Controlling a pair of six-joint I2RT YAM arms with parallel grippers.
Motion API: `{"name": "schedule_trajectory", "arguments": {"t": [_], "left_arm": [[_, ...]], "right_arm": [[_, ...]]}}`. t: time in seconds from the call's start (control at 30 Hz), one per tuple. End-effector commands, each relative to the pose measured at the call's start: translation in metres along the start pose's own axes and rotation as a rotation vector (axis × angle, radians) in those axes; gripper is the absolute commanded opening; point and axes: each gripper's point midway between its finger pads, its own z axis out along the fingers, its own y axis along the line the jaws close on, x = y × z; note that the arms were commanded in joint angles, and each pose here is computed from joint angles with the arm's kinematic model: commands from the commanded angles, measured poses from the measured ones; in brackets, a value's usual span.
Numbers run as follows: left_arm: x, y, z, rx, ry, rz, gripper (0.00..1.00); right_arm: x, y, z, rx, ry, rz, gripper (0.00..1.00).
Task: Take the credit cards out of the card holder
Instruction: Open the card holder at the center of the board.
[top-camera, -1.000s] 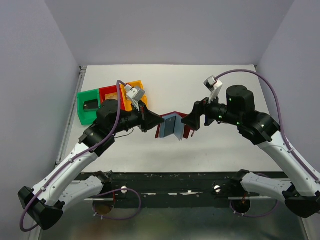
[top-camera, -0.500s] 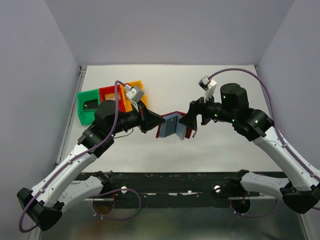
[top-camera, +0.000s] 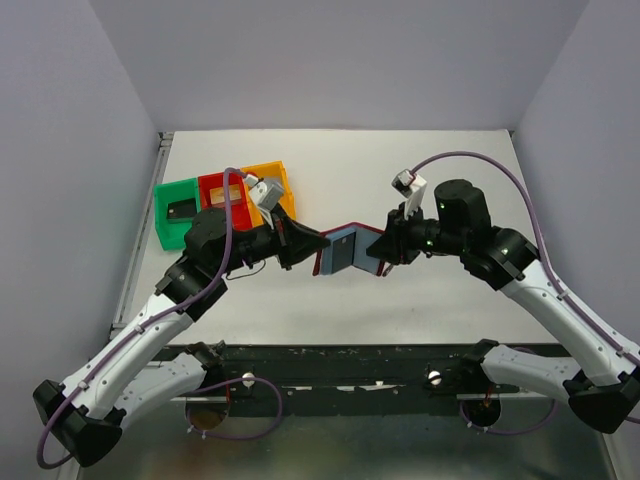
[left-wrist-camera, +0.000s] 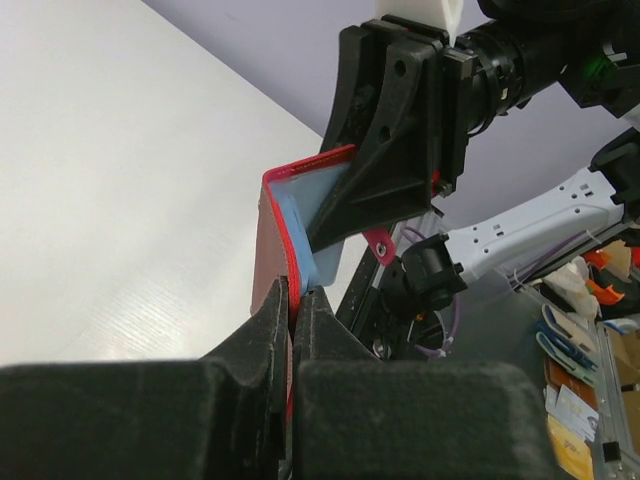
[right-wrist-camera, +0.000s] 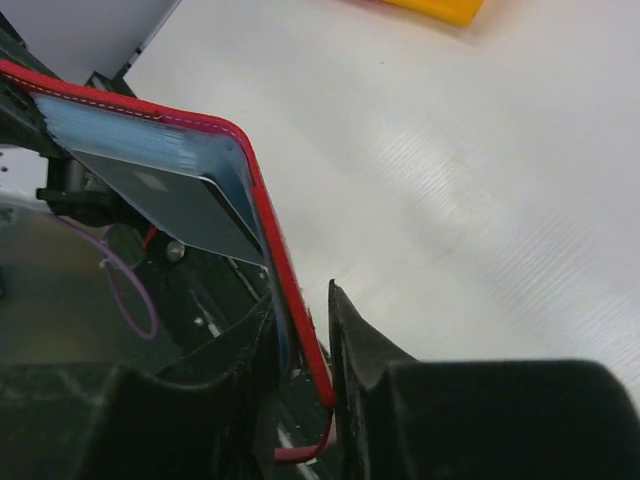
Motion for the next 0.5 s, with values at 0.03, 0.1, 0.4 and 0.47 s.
{"name": "schedule_trajectory", "arguments": {"t": [0.03, 0.1, 0.4, 0.47], "left_arm": [[-0.010, -0.012, -0.004, 0.071, -0.093, 0.051, 0.00], [-0.007, -0.007, -0.003, 0.051, -0.094, 0.045, 0.00], [0.006, 0.021, -0.012, -0.088, -0.100, 0.065, 0.64], [0.009, 0.029, -0.015, -0.131, -0.091, 0.067, 0.71]], "right_arm": [[-0.001, 0.008, -0.002, -0.050, -0.033, 0.009, 0.11], [0.000, 0.007, -0.002, -0.043, -0.035, 0.012, 0.00], [0.008, 0.000, 0.003, -0.016, -0.017, 0.033, 0.00], [0.011, -0.002, 0.006, -0.012, -0.006, 0.040, 0.00]]}}
